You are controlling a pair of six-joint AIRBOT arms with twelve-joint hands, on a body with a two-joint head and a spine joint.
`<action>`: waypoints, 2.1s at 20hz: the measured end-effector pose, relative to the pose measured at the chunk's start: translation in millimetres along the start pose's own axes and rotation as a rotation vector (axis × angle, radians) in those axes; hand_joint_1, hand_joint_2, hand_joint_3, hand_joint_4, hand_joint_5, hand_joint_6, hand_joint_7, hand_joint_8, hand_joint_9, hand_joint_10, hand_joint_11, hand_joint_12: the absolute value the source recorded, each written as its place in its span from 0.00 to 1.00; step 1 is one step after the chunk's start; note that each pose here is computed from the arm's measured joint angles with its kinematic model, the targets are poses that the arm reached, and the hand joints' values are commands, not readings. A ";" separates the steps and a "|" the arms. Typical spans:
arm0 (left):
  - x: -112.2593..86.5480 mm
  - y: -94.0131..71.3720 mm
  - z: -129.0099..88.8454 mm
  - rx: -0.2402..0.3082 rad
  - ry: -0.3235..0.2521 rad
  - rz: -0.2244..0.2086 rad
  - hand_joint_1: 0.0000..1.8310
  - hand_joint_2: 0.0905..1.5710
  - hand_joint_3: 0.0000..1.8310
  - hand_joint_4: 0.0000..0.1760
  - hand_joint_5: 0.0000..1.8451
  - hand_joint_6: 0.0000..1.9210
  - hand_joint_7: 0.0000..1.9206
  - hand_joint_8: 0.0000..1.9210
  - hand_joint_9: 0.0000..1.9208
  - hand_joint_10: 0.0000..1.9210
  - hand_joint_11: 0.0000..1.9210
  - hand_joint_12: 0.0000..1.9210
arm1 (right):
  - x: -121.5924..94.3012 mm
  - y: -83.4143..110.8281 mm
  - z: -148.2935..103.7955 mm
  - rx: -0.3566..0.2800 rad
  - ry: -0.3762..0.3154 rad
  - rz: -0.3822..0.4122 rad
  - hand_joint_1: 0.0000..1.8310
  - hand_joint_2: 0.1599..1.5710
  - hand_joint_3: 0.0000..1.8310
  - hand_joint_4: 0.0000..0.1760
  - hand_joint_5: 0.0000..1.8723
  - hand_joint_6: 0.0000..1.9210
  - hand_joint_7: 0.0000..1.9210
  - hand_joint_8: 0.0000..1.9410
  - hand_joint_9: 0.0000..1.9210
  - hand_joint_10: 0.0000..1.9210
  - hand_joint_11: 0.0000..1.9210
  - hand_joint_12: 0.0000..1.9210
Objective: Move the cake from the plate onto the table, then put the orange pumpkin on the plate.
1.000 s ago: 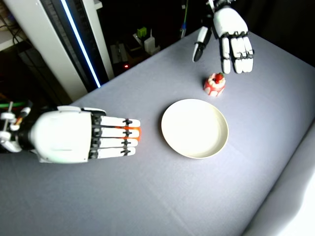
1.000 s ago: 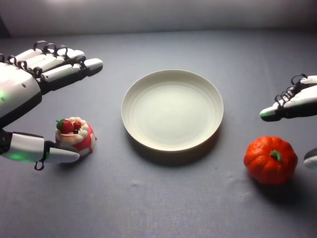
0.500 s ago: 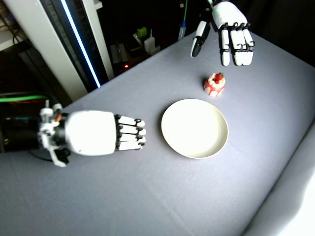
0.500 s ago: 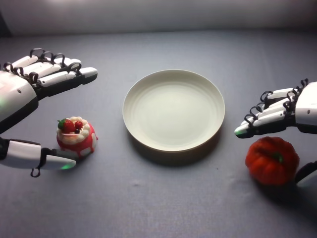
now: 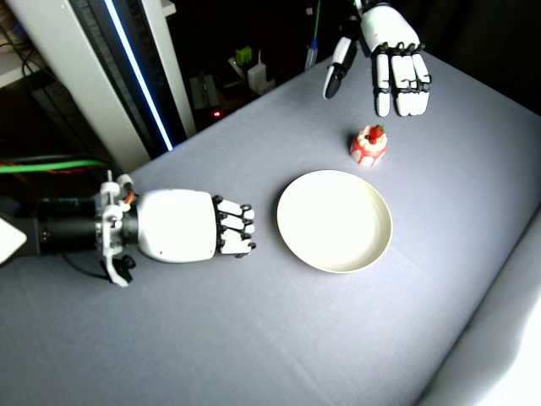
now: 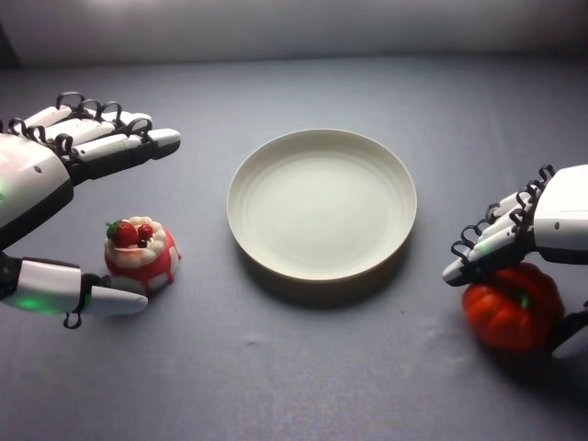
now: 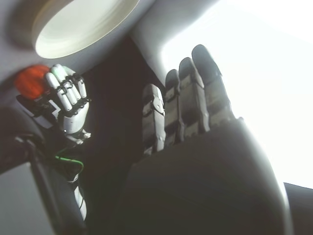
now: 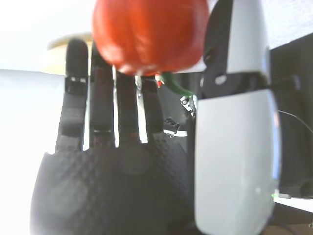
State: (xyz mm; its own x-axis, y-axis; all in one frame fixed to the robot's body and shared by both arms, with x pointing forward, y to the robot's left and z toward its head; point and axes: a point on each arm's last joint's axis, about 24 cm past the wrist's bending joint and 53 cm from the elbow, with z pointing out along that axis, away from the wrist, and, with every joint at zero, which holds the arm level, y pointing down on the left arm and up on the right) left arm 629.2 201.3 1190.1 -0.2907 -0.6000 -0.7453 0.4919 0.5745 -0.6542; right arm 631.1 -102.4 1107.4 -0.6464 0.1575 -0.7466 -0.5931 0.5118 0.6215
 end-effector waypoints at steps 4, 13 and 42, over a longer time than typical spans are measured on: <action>1.0 0.2 -1.1 0.001 0.003 -0.003 0.44 0.50 0.00 0.41 0.18 0.00 0.13 0.00 0.12 0.00 0.00 0.37 | -3.2 1.3 0.5 -0.003 -0.006 -0.002 0.65 0.75 0.02 0.00 0.42 0.61 0.34 0.85 0.50 0.96 0.57 0.97; -0.7 7.2 -5.7 -0.019 -0.010 -0.021 0.45 0.50 0.00 0.33 0.21 0.00 0.15 0.00 0.16 0.00 0.02 0.39 | -94.0 46.2 3.9 -0.155 -0.277 -0.022 0.65 0.73 0.00 0.07 0.44 0.64 0.45 0.65 0.35 0.77 0.30 0.89; -9.5 9.9 -9.5 -0.022 -0.058 -0.040 0.49 0.48 0.00 0.41 0.04 0.00 0.03 0.00 0.03 0.00 0.00 0.20 | -107.8 6.6 58.1 -0.073 -0.359 0.151 0.27 0.56 0.00 0.36 0.03 0.00 0.02 0.00 0.05 0.00 0.00 0.35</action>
State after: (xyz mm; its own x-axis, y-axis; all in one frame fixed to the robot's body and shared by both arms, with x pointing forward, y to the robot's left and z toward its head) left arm 629.0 217.9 1189.5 -0.2612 -0.6537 -0.7102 0.4623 0.5611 -0.6866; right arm 724.7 -66.9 1178.2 -0.5279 0.5182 -0.6729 -0.5453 0.4006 0.7363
